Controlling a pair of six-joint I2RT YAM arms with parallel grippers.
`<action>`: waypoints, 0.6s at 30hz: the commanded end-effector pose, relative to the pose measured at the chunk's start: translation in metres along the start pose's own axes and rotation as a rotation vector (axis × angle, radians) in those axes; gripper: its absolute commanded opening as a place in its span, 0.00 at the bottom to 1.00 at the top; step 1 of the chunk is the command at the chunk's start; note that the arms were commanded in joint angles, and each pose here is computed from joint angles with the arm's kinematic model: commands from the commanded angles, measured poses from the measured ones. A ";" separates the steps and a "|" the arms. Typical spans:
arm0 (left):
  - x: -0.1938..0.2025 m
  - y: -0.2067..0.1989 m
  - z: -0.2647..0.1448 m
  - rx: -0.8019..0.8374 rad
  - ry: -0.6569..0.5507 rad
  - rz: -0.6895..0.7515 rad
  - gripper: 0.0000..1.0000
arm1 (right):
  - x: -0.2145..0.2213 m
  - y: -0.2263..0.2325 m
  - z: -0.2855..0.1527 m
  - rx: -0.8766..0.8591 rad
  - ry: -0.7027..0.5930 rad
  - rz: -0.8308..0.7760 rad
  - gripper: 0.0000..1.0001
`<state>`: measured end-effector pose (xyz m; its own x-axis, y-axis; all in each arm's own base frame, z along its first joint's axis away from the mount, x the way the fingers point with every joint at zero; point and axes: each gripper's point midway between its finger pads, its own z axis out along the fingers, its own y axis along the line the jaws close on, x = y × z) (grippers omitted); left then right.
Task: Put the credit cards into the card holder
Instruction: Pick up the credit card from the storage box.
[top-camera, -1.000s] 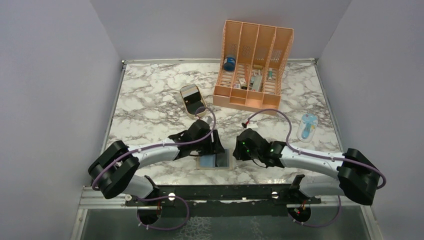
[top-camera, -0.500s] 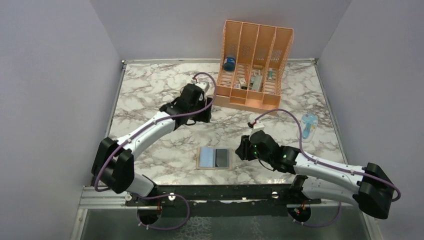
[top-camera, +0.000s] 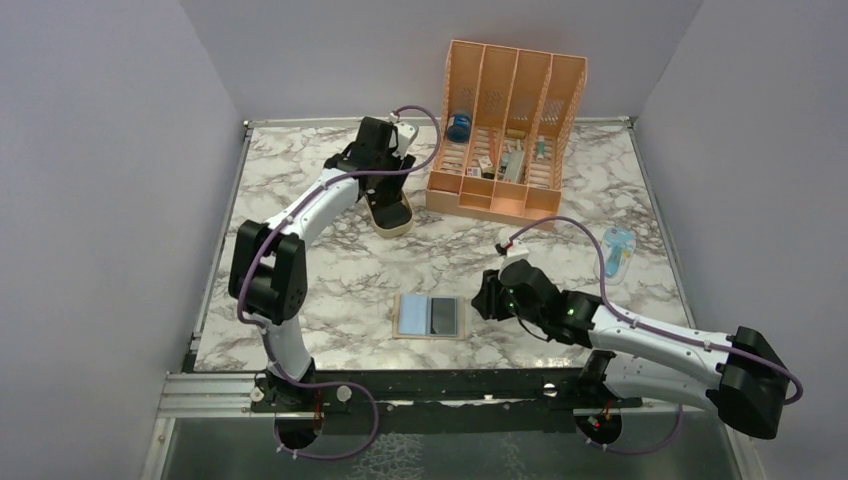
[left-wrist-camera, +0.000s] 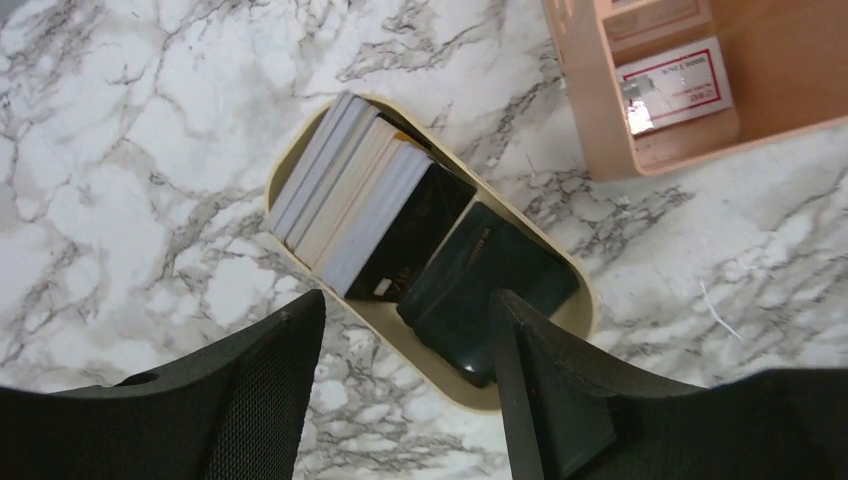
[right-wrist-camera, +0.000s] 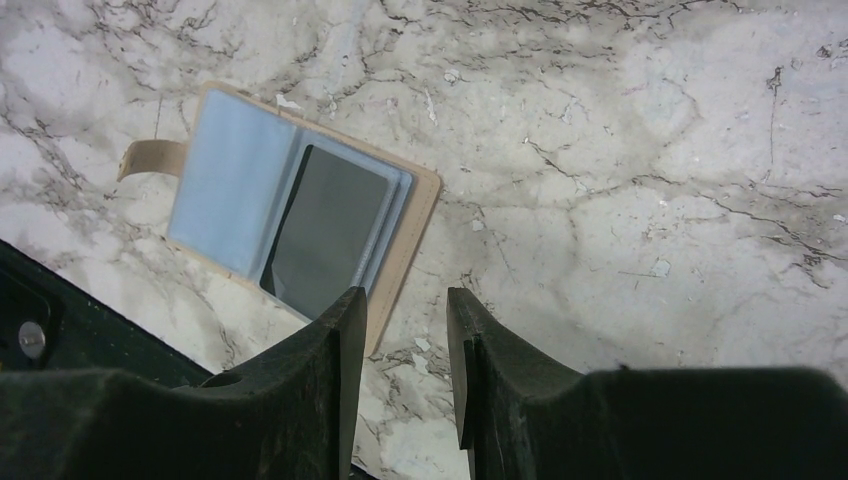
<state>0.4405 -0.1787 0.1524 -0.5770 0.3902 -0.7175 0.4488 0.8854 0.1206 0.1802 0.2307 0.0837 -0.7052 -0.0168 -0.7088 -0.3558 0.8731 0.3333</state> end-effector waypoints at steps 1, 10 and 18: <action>-0.008 0.014 0.024 0.008 0.018 0.153 0.64 | -0.018 0.003 -0.006 0.021 -0.037 -0.010 0.36; 0.009 0.042 0.064 -0.070 0.105 0.244 0.64 | -0.021 -0.001 -0.009 0.057 -0.034 -0.007 0.36; 0.024 0.047 0.078 -0.096 0.152 0.267 0.62 | -0.026 0.005 -0.006 0.041 -0.039 -0.017 0.37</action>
<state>0.4900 -0.1567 0.0853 -0.5549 0.6150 -0.5602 0.5554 0.7752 0.3009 0.1859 0.2292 0.0956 -0.7008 -0.0228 -0.7130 -0.3388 0.8902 0.3045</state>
